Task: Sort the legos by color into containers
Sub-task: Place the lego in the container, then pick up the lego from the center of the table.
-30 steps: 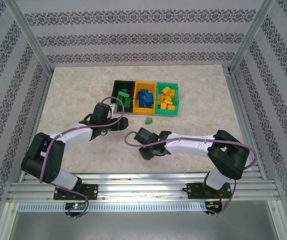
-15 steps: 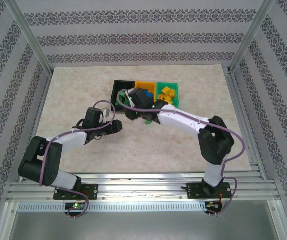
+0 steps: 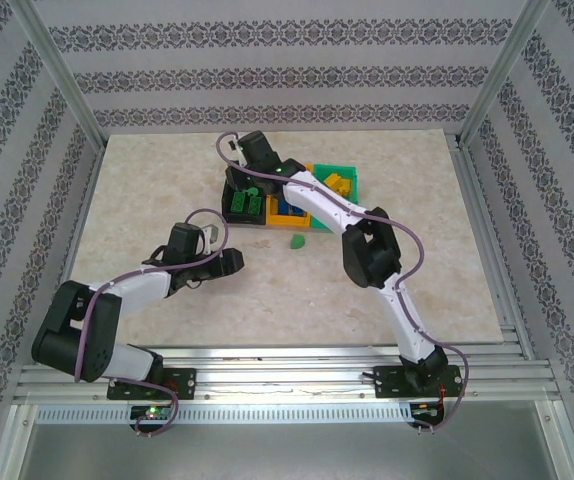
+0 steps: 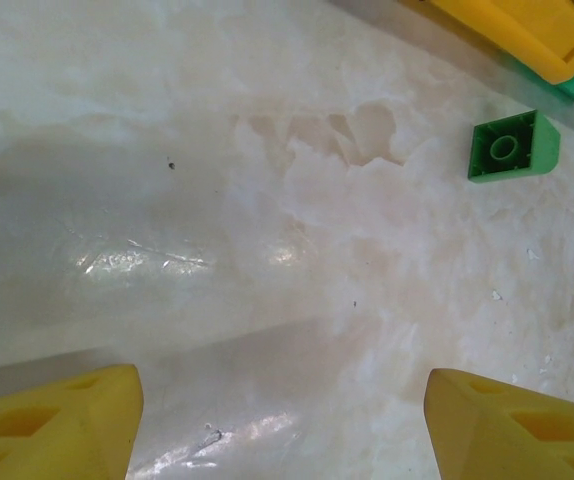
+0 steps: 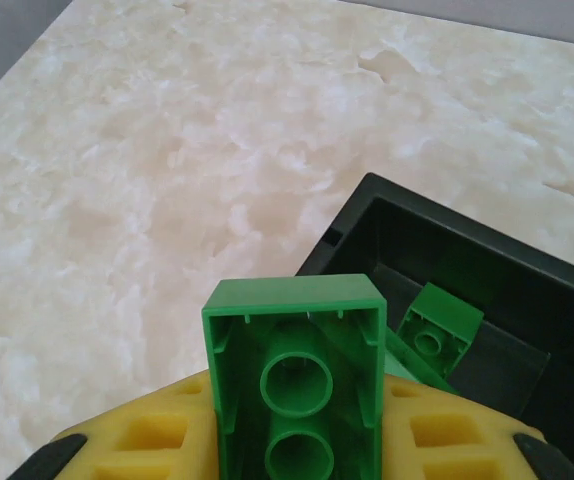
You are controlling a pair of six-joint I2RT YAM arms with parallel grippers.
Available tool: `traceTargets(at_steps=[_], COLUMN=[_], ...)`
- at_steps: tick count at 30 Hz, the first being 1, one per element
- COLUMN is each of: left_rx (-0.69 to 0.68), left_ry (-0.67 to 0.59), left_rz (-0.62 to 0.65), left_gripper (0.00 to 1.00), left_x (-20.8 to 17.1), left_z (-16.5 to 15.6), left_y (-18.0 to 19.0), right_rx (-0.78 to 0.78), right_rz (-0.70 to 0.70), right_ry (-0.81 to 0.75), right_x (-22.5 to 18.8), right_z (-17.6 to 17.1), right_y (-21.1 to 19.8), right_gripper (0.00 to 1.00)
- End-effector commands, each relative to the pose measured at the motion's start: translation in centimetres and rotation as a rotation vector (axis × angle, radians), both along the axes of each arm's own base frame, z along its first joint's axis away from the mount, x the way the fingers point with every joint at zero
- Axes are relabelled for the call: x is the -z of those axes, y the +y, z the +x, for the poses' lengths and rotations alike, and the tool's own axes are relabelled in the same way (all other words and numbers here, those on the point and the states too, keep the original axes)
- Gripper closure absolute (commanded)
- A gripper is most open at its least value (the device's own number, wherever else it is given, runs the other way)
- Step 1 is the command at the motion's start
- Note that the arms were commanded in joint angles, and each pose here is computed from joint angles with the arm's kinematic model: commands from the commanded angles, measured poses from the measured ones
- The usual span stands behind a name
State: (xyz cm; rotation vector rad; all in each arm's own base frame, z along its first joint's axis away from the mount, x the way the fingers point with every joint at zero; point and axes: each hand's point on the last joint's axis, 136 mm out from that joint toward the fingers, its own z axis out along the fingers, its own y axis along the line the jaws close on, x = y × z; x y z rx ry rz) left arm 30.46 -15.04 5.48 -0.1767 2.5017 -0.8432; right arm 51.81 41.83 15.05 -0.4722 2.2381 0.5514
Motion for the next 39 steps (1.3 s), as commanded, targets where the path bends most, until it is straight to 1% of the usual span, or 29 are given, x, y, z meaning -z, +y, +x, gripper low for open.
traceTargets(at_steps=[1, 2, 3, 6, 8, 9, 12, 17, 21, 27, 31, 34, 39], left_rx=[-0.013, -0.018, -0.023, -0.024, -0.020, -0.021, -0.025, -0.017, -0.010, 0.016, 0.067, 0.097, 0.142], left_ry=[-0.013, -0.016, -0.016, -0.017, -0.012, -0.012, -0.022, -0.024, -0.018, -0.023, -0.060, -0.072, -0.052], left_rz=[-0.015, -0.014, -0.012, -0.005, 0.002, 0.003, 0.000, -0.003, -0.025, -0.039, -0.069, -0.073, -0.086], left_gripper=[0.26, 0.26, 0.26, 0.26, 0.26, 0.25, 0.25, 0.25, 0.25, 0.26, 0.27, 0.27, 0.29], left_x=[-1.1, -1.2, -1.1, -1.0, -0.9, -1.0, -1.4, -1.5, -1.4, -1.2, -1.8, -1.7, -1.4], left_z=[-0.2, -0.3, -0.5, -0.8, -0.9, -0.8, -0.5, 0.0, 0.4, 1.0, 1.4, 2.0, 3.1], left_y=[0.3, 0.4, 0.5, 0.6, 0.7, 0.7, 0.7, 0.4, -0.1, -1.1, -2.8, -4.1, -6.3], right_rx=[0.043, 0.051, 0.058, 0.070, 0.067, 0.064, 0.049, 0.026, 0.007, 0.020, 0.036, 0.056, 0.088], right_rz=[-0.028, -0.028, -0.032, -0.041, -0.047, -0.049, -0.043, -0.042, -0.048, -0.045, -0.051, -0.069, -0.099], right_ry=[0.007, 0.006, 0.004, -0.007, 0.000, 0.004, 0.000, -0.024, -0.024, -0.038, -0.030, -0.030, -0.031], right_x=[0.4, 0.4, 0.5, 0.6, 0.8, 0.7, -0.2, -1.4, -1.6, -2.4, -2.3, -1.9, -0.5], right_z=[1.6, 1.8, 2.1, 2.7, 2.6, 2.4, 1.5, -0.7, -3.7, -8.4, -11.2, -13.2, -15.5], right_y=[-1.3, -1.5, -1.8, -2.3, -2.3, -2.4, -2.6, -3.5, -4.9, -8.7, -11.5, -13.8, -17.3], right_gripper=[0.72, 0.72, 0.69, 0.57, 0.46, 0.43, 0.39, 0.38, 0.37, 0.36, 0.36, 0.36, 0.37])
